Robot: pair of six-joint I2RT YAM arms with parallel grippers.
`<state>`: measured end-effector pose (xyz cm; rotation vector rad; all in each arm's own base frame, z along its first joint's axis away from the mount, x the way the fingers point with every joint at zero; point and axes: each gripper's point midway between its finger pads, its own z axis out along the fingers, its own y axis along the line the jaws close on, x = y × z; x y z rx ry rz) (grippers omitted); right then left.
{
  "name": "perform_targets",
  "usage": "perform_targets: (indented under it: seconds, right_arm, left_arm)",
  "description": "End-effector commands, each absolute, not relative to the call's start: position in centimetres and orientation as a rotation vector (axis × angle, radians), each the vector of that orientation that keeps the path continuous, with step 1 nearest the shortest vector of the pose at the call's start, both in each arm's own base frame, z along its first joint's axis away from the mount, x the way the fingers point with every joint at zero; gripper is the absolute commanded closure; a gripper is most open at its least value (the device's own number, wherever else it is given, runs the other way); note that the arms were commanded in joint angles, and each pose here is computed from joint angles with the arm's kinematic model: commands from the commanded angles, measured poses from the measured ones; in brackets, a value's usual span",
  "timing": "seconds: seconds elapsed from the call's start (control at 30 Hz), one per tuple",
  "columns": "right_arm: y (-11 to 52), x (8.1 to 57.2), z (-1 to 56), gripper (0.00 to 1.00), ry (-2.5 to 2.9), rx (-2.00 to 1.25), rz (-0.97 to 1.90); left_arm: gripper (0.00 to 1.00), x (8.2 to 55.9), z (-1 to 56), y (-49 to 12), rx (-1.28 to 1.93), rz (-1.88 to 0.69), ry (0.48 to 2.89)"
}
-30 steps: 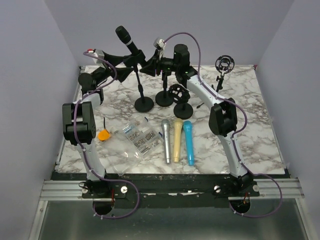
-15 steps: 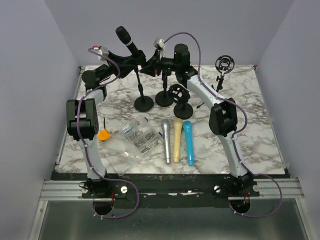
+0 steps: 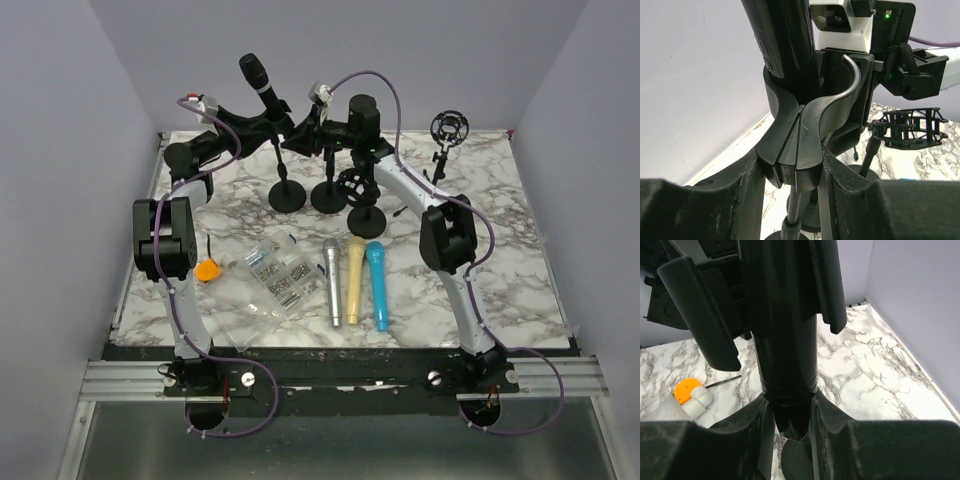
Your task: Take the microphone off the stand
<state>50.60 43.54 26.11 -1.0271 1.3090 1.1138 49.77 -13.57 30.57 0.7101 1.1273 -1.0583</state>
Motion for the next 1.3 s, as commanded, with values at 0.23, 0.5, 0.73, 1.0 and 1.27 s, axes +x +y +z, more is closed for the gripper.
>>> perform_targets:
  seconds: [0.23, 0.5, 0.73, 1.0, 1.27]
  right_arm:
    - [41.6, 50.8, 30.8, 0.99, 1.229, -0.892, 1.016]
    - [42.0, 50.3, 29.7, 0.99, 1.246, -0.93, 1.048]
    - [42.3, 50.8, 28.2, 0.99, 1.275, -0.93, 1.062]
    - [42.4, 51.0, 27.9, 0.99, 1.286, -0.933, 1.059]
    - [42.4, 51.0, 27.7, 0.99, 1.287, -0.946, 1.048]
  left_arm:
    - [0.98, 48.1, 31.5, -13.8, 0.74, -1.05, 1.098]
    - [0.66, 47.9, 31.7, -13.7, 0.722, -1.064, 1.109]
    - [0.1, 47.1, 32.9, -13.4, 0.709, -1.068, 1.087]
    - [0.01, 46.5, 36.2, -11.1, 0.57, -1.007, 1.05]
    - [0.01, 47.8, 40.1, -10.4, 0.417, -0.858, 1.112]
